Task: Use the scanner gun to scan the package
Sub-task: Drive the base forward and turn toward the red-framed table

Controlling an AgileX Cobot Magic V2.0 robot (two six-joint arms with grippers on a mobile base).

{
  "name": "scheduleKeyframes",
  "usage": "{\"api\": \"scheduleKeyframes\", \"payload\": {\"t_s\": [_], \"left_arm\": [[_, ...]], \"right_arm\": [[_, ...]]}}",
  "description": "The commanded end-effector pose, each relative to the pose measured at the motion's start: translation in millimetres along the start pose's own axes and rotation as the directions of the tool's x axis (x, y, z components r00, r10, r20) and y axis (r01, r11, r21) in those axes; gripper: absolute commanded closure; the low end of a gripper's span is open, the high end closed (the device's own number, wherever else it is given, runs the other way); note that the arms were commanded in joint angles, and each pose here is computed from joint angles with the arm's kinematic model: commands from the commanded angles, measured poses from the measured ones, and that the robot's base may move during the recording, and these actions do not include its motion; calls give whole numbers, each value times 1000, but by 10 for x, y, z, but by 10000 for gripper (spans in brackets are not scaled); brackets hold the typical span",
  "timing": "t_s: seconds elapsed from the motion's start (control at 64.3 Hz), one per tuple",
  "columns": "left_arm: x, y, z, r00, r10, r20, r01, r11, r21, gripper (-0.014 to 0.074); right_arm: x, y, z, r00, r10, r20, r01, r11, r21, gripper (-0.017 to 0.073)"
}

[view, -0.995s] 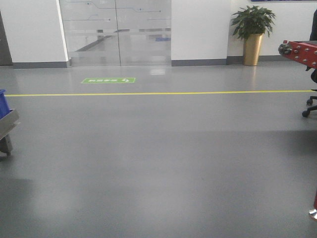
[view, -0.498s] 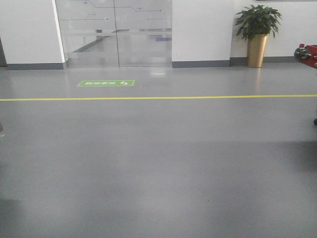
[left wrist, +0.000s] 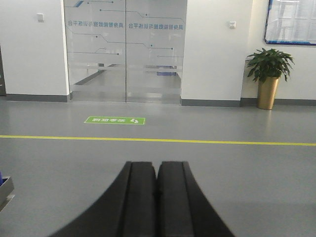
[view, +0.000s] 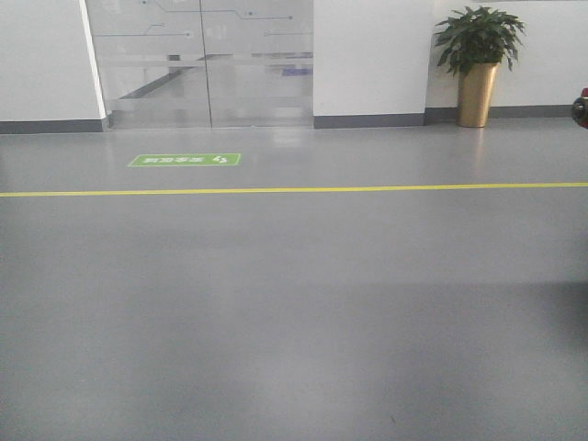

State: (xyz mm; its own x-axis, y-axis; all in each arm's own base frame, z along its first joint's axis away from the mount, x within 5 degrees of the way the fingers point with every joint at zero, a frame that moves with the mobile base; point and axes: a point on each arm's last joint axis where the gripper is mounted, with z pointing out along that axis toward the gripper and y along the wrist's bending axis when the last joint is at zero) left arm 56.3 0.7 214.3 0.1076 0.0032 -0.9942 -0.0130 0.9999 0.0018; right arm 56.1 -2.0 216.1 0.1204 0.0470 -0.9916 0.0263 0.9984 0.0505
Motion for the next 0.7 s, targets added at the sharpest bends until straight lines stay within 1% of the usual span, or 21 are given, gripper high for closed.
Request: {"api": "scheduleKeyframes", "payload": {"t_s": [0.0, 0.684], "left_arm": [[-27, 2, -3, 1000, -6, 21, 7, 1000, -3, 704], [-27, 2, -3, 1000, -6, 21, 7, 1000, -3, 704]], "right_arm": [[-26, -1, -3, 1000, 3, 28, -3, 1000, 0, 721], [-26, -1, -3, 1000, 3, 28, -3, 1000, 0, 721]]}}
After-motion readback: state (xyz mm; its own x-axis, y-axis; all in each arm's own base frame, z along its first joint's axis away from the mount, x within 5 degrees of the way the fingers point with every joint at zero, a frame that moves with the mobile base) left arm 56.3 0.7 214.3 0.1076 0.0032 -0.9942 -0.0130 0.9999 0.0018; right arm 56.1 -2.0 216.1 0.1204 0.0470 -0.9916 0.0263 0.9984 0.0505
